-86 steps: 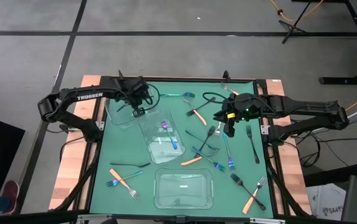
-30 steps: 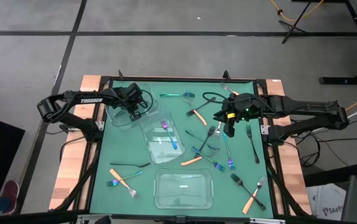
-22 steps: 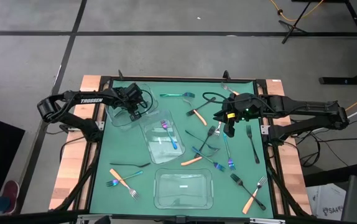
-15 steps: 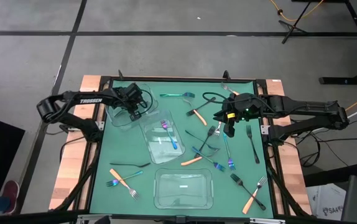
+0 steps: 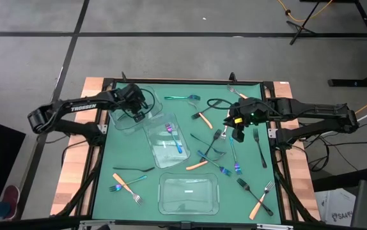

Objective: Sort silverware by color (type)
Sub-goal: Put the blue fork into the center transparent bin

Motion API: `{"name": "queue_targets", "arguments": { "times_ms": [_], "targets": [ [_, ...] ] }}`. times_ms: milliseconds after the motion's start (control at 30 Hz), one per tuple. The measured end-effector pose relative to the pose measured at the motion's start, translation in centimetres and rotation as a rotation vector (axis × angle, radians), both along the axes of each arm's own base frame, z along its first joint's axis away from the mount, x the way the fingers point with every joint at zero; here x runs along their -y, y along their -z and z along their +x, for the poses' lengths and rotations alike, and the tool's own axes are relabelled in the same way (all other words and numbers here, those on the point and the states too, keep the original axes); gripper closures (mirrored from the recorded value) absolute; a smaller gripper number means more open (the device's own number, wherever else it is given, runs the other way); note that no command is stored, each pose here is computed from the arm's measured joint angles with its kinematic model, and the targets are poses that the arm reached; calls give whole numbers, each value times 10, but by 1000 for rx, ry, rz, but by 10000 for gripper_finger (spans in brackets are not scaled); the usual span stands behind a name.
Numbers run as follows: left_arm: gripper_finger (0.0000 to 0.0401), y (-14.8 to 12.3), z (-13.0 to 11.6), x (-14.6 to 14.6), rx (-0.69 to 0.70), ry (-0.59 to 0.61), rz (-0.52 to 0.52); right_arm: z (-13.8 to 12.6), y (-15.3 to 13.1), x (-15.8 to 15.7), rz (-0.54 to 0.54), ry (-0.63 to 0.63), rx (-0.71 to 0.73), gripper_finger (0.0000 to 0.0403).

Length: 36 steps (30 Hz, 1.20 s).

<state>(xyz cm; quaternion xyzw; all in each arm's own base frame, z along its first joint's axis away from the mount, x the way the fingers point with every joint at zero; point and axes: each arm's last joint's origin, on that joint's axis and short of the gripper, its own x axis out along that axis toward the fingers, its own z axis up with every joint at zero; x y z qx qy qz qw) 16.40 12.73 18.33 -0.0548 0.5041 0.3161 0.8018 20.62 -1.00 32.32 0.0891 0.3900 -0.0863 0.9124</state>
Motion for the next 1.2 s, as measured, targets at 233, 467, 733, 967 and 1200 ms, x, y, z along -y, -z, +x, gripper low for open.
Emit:
{"name": "queue_targets", "arguments": {
  "times_ms": [233,467,733,967,1200],
  "targets": [
    [344,-9,1,8,41,33,29,-4,3,-1,-43,-113,-58,339],
    [344,-10,3,12,43,55,29,-10,8,-6,-98,-403,-127,339],
    [344,-10,4,13,44,64,29,-7,18,-7,-259,-712,-196,339],
    [344,-10,4,13,59,36,18,13,40,-6,-298,-862,-309,339],
    [344,-10,4,13,58,33,21,29,68,-12,-383,-1036,-496,339]
  ]
}}
